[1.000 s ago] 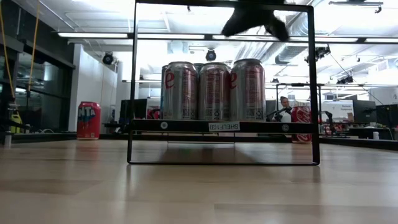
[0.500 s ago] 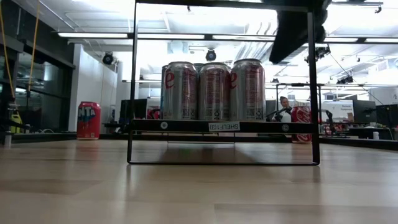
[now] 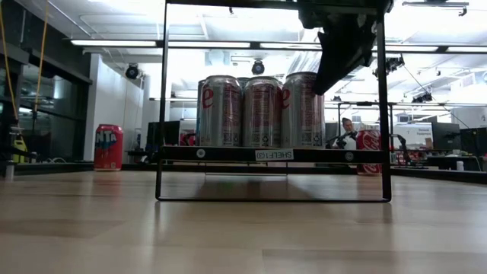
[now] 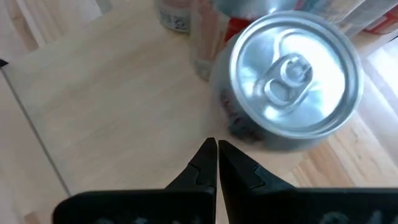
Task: Place canned beverage on shelf
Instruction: Put the silver soda can on the shelf aligned with the other silver soda can
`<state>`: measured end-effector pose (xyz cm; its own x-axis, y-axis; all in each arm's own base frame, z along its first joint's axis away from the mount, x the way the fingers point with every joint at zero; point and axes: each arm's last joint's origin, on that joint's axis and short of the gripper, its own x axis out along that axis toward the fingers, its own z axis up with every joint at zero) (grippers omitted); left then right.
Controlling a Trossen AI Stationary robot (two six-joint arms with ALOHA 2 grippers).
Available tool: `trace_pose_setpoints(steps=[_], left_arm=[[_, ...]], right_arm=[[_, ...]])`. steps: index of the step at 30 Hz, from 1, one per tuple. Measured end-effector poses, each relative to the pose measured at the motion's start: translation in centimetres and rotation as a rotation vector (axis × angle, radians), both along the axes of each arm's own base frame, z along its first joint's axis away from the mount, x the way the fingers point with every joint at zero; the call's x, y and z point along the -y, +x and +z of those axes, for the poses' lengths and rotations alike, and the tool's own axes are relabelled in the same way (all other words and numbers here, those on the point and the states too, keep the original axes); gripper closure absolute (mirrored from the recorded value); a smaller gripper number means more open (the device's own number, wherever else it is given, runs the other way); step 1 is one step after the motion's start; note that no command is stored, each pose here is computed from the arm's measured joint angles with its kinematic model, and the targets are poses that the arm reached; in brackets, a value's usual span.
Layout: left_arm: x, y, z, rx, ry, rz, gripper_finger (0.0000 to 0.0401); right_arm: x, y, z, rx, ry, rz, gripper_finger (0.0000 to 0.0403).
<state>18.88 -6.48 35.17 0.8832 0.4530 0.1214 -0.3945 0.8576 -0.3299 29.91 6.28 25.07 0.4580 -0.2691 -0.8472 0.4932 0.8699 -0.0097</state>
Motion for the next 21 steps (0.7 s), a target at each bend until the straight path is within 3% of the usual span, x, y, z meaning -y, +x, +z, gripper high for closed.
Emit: trace_pose_setpoints(steps=[16, 21], left_arm=[[0.0, 0.0, 0.0, -0.008, 0.016, 0.001, 0.0023], [0.0, 0.0, 0.0, -0.009, 0.017, 0.002, 0.0023]], right_arm=[[1.9, 0.8, 0.2, 0.024, -0.032, 0.031, 0.0403], [1.2, 0.4, 0.8, 0.019, 0.002, 0.141, 0.0403]])
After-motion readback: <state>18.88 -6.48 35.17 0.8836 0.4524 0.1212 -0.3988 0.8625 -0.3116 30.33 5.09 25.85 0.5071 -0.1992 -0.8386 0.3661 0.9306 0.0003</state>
